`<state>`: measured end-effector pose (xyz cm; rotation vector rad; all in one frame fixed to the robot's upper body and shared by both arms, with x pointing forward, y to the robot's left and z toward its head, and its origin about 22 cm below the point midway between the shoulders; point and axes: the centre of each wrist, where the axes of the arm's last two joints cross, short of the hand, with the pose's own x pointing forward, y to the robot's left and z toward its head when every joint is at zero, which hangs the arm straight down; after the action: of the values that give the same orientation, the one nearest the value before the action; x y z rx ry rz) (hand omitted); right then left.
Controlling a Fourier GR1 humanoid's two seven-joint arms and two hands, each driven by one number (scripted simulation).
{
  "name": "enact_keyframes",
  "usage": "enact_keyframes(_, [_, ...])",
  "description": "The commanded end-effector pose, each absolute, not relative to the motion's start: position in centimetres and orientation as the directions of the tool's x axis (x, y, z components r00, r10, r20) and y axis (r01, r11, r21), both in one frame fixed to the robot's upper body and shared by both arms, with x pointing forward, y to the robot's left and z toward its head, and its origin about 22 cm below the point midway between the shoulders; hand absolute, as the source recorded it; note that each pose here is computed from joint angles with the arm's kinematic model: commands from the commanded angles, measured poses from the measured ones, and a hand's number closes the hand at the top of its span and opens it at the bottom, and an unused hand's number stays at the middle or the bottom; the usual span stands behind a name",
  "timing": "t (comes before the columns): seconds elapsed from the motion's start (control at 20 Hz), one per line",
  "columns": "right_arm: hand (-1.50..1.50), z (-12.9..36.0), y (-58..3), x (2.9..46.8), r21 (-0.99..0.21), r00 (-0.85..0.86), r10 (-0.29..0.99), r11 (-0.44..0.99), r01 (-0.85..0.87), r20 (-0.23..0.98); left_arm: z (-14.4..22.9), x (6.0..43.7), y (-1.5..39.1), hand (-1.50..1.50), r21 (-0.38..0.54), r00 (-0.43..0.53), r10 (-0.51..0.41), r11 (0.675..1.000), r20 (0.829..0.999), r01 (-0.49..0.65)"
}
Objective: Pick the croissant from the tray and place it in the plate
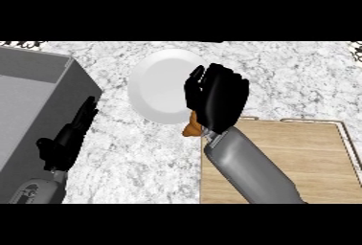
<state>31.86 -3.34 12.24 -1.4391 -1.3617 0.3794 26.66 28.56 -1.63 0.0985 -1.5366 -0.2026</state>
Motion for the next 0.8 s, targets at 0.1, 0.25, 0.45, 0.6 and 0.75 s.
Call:
enact_keyframes(0.1, [1.5,12.5,-2.3,34.6,-0.84,0.494,0.721,0.228,0.492,0.485,-1.7,27.2,27.8,0.0,0.197,0.021,-0.199,0.977,0.98,0.085])
enact_keyframes(0.25, [1.5,13.7,-2.3,36.6,-0.836,0.512,0.701,0.229,0.498,0.497,-1.1,28.1,27.3,0.0,0.207,-0.013,-0.207,0.973,0.978,0.102])
enact_keyframes(0.45, [-1.5,13.5,-4.5,37.7,-0.74,0.492,0.589,0.305,0.6,0.641,-1.3,27.8,26.8,0.0,0.186,-0.007,-0.186,0.976,0.983,0.111])
enact_keyframes(0.6, [-1.5,12.6,-5.3,38.7,-0.762,0.545,0.558,0.29,0.579,0.626,-1.3,28.0,27.5,0.0,0.188,-0.001,-0.189,0.977,0.982,0.1])
enact_keyframes(0.75, [-1.5,11.8,-6.5,39.3,-0.735,0.557,0.49,0.336,0.59,0.671,-1.1,27.9,27.6,0.0,0.199,-0.003,-0.2,0.972,0.98,0.122])
